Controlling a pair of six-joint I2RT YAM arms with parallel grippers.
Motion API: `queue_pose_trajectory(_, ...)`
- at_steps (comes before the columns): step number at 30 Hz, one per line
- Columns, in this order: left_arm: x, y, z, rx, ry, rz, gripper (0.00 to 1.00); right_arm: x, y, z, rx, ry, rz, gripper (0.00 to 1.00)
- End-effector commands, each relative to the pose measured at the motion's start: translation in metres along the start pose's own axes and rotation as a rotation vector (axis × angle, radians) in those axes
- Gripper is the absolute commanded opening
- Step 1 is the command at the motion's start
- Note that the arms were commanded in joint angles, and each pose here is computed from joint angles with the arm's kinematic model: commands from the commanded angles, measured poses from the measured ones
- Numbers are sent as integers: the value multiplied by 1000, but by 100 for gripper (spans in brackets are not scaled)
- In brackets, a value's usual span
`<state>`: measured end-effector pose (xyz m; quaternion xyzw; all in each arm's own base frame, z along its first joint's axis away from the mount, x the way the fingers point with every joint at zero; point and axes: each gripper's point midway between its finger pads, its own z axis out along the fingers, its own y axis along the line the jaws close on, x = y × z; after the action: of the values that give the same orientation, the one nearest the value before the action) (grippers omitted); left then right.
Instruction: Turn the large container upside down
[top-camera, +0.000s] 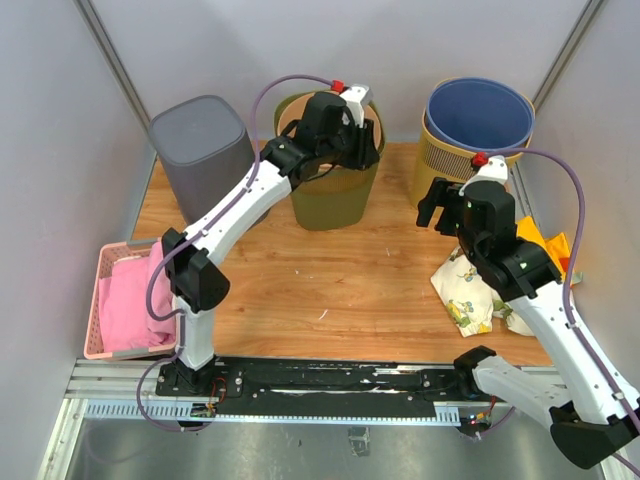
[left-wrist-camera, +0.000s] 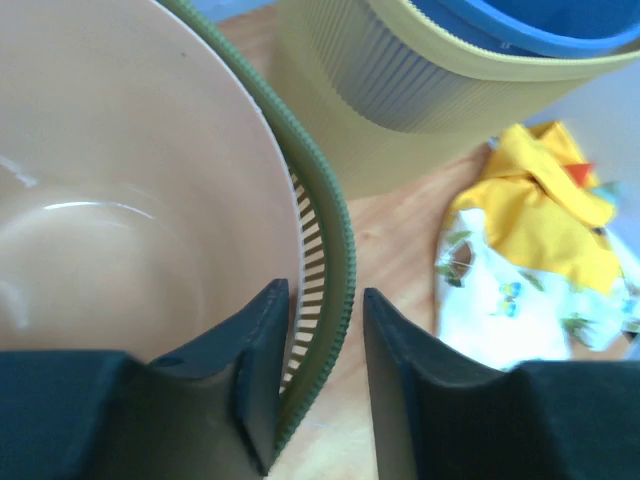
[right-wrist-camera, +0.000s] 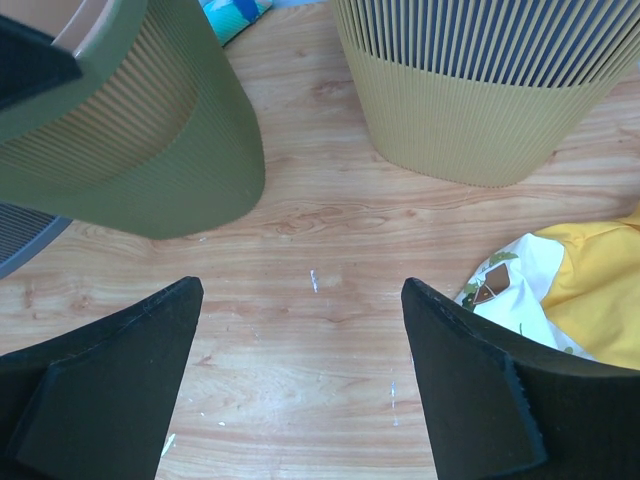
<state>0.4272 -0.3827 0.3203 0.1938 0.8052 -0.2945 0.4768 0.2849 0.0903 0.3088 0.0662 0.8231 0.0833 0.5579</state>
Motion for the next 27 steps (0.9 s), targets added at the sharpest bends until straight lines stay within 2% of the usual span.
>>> queue_pose_trajectory(1,4,-30,-28,75,33,-6,56,-3,-6,3,34,-8,24,83)
queue_pose_trajectory(2,2,-30,-30,71,29,-2,69,-4,-7,3,38,-9,25,82)
queue_pose_trajectory(3,-1,-29,-31,62,20,3,75,-5,-6,4,39,-10,28,82)
queue_pose_trajectory(5,-12,-27,-35,34,-11,13,78,-8,-4,3,33,-15,36,82)
queue_pose_trajectory(8,-26,-20,-38,-23,-58,32,75,-11,-3,1,24,-24,41,81)
queue_pose_trajectory(12,-48,-11,-40,-91,-137,86,62,-11,-4,0,22,-27,46,81)
queue_pose_trajectory(14,-56,-7,-40,-113,-163,117,60,-13,-3,-2,17,-34,47,80)
queue_pose_trajectory(23,-25,-3,1,-92,-46,139,66,-8,-6,-4,20,-32,57,80)
queue_pose_trajectory(27,-9,9,16,-138,-14,137,59,-7,-4,-3,12,-24,62,79)
